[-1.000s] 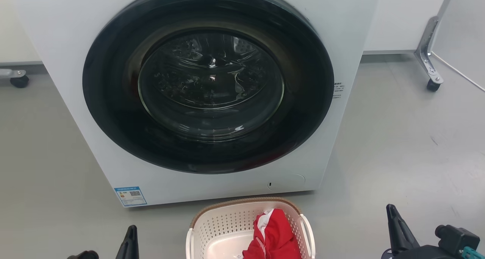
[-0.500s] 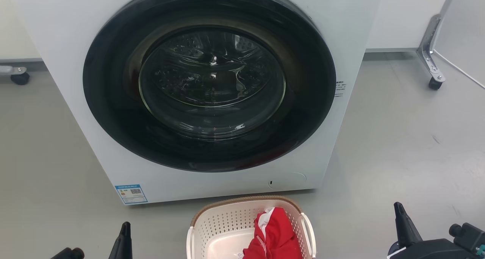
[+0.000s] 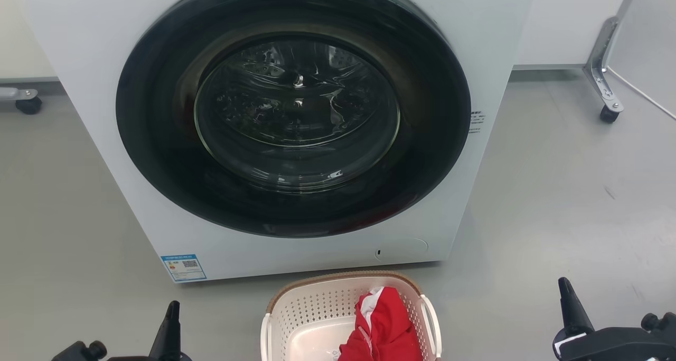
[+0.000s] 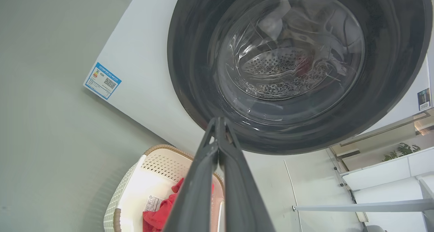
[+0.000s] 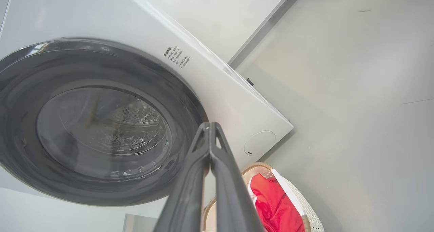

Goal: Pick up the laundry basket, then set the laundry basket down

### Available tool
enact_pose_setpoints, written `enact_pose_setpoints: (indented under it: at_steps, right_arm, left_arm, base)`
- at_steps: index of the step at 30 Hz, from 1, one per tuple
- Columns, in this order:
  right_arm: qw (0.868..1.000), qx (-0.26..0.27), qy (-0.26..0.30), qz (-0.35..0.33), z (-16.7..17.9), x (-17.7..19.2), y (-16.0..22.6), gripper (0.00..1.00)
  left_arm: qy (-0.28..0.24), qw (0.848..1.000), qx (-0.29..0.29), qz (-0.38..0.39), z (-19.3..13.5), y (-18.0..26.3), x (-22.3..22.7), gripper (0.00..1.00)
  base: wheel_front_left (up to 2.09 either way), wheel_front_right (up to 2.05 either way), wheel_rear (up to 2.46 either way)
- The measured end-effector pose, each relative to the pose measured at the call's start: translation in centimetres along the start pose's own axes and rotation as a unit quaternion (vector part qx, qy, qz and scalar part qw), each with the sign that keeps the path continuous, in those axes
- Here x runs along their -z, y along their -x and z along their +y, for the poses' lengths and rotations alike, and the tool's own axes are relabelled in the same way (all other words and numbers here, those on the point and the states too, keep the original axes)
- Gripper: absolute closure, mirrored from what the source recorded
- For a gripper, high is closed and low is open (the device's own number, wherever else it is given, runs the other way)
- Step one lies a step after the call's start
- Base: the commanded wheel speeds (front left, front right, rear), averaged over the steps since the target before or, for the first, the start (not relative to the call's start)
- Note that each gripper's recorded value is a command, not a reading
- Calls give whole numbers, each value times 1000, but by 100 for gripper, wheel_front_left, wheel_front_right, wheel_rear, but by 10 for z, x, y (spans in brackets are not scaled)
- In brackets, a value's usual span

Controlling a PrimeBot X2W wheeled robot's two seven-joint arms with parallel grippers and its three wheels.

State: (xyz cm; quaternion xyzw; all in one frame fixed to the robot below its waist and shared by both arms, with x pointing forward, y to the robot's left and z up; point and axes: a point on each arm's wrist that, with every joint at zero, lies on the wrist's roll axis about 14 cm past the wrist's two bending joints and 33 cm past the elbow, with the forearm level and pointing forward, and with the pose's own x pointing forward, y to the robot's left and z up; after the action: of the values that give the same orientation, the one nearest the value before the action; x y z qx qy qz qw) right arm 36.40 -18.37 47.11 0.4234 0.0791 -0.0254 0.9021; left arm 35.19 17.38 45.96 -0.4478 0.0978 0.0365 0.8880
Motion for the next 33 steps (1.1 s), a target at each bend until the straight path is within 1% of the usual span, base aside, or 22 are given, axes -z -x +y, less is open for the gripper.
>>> enact_pose_setpoints:
  at_steps: [7, 17, 26, 33]
  right_arm:
    - [999, 4, -52, 2, -4, -1, -2, 100]
    - [992, 0, -129, -6, -3, -8, -6, 100]
    - [980, -3, -197, -10, -5, -10, -7, 100]
    - [969, -14, -248, -16, -3, -16, -11, 100]
  left_arm:
    - [52, 999, 3, 1, 0, -4, -3, 100]
    - [119, 993, 13, 0, -2, -8, -7, 100]
    - [176, 984, 19, -1, -1, -12, -12, 100]
    - [225, 974, 34, -9, -5, -16, -19, 100]
  base:
    - [0, 0, 0]
    - [0, 0, 0]
    - [0, 0, 0]
    - [0, 0, 0]
